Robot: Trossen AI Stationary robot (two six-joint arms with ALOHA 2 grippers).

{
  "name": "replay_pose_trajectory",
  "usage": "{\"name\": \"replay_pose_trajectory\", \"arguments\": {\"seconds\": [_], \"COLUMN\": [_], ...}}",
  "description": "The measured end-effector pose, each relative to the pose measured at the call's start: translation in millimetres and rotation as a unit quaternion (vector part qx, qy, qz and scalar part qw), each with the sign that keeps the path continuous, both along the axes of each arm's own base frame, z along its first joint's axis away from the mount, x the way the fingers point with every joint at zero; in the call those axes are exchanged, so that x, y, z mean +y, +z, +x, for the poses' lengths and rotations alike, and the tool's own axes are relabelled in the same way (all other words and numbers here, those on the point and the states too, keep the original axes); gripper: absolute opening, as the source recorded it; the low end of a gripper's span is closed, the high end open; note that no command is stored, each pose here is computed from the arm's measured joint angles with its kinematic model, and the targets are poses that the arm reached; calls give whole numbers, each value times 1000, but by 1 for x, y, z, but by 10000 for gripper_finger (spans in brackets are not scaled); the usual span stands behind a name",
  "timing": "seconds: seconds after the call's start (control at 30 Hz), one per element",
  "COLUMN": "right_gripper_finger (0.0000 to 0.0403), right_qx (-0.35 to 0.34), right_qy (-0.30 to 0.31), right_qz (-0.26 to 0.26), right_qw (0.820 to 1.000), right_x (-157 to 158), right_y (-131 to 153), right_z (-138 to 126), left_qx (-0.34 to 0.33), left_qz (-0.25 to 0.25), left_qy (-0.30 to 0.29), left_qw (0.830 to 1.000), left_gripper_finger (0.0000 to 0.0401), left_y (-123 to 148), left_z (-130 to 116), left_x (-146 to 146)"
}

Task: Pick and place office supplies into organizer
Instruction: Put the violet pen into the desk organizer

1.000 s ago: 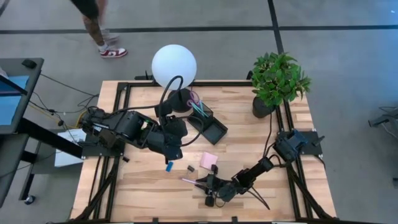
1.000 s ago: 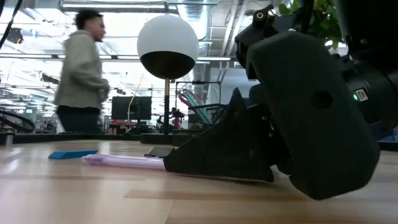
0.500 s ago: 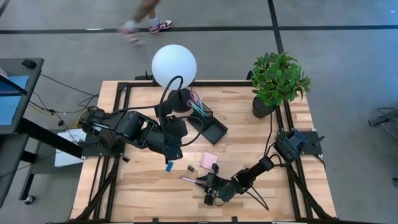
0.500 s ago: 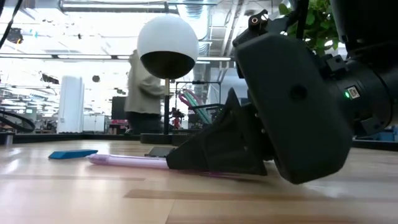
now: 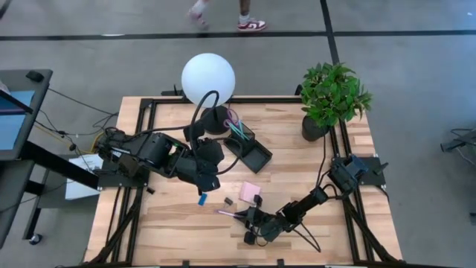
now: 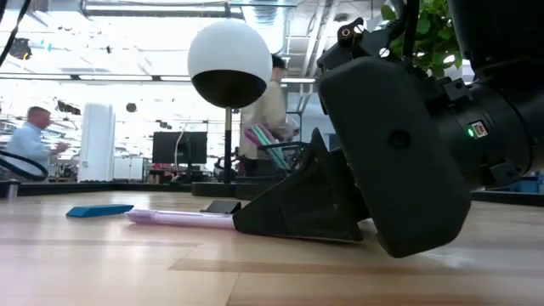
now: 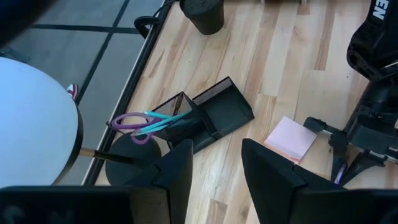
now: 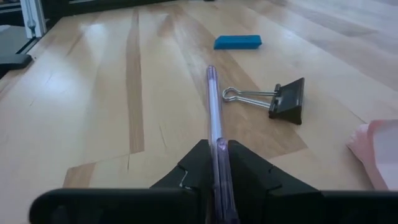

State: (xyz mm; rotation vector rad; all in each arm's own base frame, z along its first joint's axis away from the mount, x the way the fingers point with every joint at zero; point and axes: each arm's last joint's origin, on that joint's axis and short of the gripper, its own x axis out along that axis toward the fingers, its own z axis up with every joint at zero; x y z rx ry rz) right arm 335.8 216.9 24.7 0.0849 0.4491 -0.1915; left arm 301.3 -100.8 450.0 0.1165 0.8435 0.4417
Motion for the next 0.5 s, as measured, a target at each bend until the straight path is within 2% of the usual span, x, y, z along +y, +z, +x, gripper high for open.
{"name": "replay_pose_trajectory", "arguments": {"seconds": [0.17, 0.5], "right_gripper_finger": [30, 28], "right_qx": [-1, -19], "right_qy": [-2, -10], "right_qz": [3, -7], "right_qw": [1000, 1000], "right_x": [0, 2], "right_y": [0, 1], "right_z": [0, -1], "left_qx": [0, -23], "left_qz": [0, -17], "left_qy": [0, 21], "left_qw": [1000, 999], "left_gripper_finger": [134, 134], "left_y": [0, 1], "left_z": [0, 2], "left_x": [0, 0]}}
